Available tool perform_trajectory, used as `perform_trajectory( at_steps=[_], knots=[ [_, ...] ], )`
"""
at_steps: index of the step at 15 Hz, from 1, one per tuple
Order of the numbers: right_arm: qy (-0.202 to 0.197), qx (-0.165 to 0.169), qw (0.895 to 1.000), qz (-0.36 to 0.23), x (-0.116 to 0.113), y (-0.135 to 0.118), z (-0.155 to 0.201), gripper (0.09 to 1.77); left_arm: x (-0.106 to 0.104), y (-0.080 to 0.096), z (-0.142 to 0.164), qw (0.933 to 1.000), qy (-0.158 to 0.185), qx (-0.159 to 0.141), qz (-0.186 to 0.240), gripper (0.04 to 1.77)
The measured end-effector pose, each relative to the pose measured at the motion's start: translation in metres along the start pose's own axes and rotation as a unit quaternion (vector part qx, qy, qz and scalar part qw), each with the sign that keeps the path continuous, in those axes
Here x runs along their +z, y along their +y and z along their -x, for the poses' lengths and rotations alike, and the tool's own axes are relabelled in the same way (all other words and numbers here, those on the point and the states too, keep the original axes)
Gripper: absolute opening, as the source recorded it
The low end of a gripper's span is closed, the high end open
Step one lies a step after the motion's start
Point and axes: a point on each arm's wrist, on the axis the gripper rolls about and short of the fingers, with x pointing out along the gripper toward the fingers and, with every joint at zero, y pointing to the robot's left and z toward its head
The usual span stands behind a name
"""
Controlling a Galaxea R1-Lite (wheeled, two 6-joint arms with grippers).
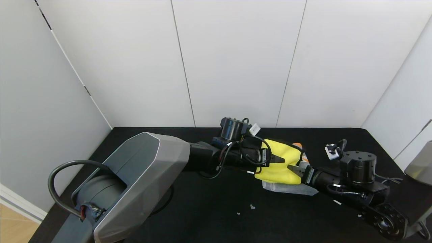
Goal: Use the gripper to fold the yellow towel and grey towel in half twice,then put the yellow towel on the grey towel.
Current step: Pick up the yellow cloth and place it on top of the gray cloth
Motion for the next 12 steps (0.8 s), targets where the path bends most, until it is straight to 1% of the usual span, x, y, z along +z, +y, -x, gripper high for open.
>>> perform_trajectory(
  at_steps=[2,5,9,12],
  knots=[
    [-0.001,-0.002,1.0,-0.001,0.0,-0.001,0.001,1.31,0.001,0.004,0.002,1.0,-0.002,0.004,0.003,1.3],
    [-0.005,-0.001,1.0,-0.001,0.003,0.0,0.006,1.44,0.002,0.011,0.004,0.9999,-0.003,0.009,0.007,1.43],
    [-0.034,0.013,0.999,0.003,0.02,0.007,0.021,1.55,0.0,0.014,0.003,0.9999,-0.001,0.011,0.009,1.54],
    [-0.036,0.019,0.999,0.005,0.021,0.01,0.019,1.6,0.0,0.014,0.003,0.9999,-0.001,0.011,0.009,1.59]
  ],
)
